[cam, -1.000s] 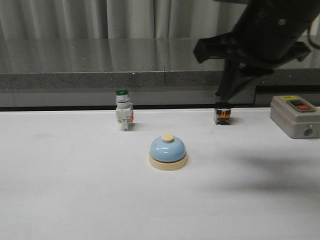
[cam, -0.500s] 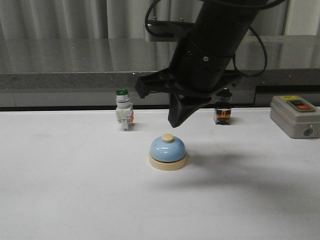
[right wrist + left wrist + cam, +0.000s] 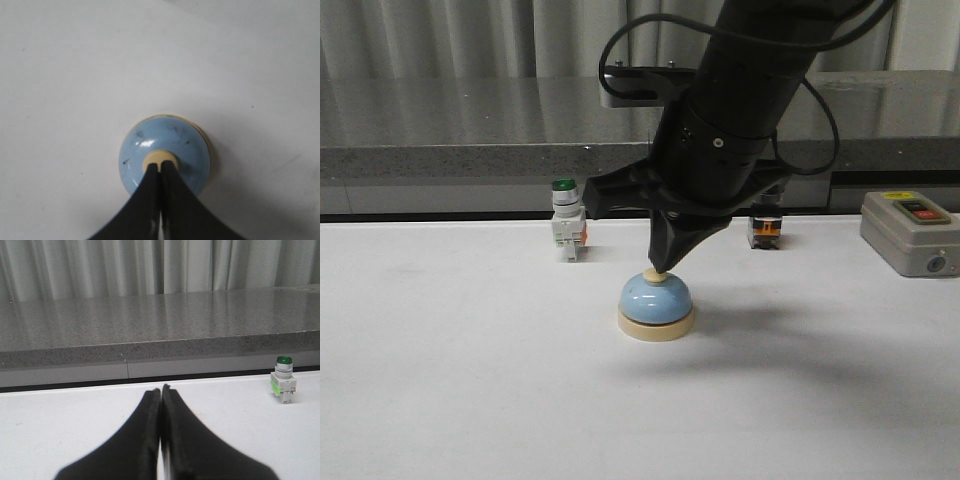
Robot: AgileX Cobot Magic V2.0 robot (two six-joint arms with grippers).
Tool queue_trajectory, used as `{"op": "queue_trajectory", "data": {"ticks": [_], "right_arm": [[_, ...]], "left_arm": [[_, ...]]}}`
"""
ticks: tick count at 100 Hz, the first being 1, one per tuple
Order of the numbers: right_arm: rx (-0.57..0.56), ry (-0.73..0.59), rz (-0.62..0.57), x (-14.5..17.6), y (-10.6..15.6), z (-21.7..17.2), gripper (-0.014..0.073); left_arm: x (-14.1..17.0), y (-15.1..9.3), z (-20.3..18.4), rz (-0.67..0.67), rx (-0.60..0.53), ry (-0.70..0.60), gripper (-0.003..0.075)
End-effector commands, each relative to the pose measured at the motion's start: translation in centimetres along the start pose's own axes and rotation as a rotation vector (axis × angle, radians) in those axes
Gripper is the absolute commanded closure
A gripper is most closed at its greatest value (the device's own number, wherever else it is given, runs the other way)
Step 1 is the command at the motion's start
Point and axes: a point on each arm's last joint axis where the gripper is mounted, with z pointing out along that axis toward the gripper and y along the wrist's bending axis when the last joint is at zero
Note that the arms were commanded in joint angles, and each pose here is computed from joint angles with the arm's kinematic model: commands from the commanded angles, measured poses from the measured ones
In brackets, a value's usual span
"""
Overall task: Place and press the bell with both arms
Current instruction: 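Press down on the bell button with the right gripper tips, then raise the right gripper up and away from the bell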
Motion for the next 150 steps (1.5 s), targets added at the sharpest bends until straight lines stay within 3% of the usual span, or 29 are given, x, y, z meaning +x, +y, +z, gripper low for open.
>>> {"op": "queue_trajectory", "data": {"ticks": [1, 26, 59, 102, 129, 150], "right_arm": [[-0.018, -0.14, -0.006, -2.1, 0.5, -2.4, 0.0655], [-0.018, -0.157, -0.005, -2.2, 0.5, -2.1, 0.0655], [-0.009, -0.055, -0.004, -1.0, 0.3, 0.3, 0.0655], [-0.01, -0.213, -0.015, -2.8, 0.1, -6.6, 0.0655], [0.078, -0.272, 0.02, -3.0, -3.6, -11.4, 0.0655], [0.168, -0.321, 0.111, -0.8, -7.7, -14.6, 0.0655]], "left_arm": [[0.4, 0.0, -0.1, -0.015, -0.006, -0.079, 0.074], [0.4, 0.0, -0.1, -0.015, -0.006, -0.079, 0.074], [0.4, 0.0, -0.1, -0.015, -0.006, -0.079, 0.074], [0.4, 0.0, -0.1, -0.015, -0.006, -0.079, 0.074], [0.4, 0.0, -0.1, -0.015, -0.006, -0.079, 0.074], [0.4, 0.0, -0.1, -0.015, -0.006, -0.079, 0.074]]}}
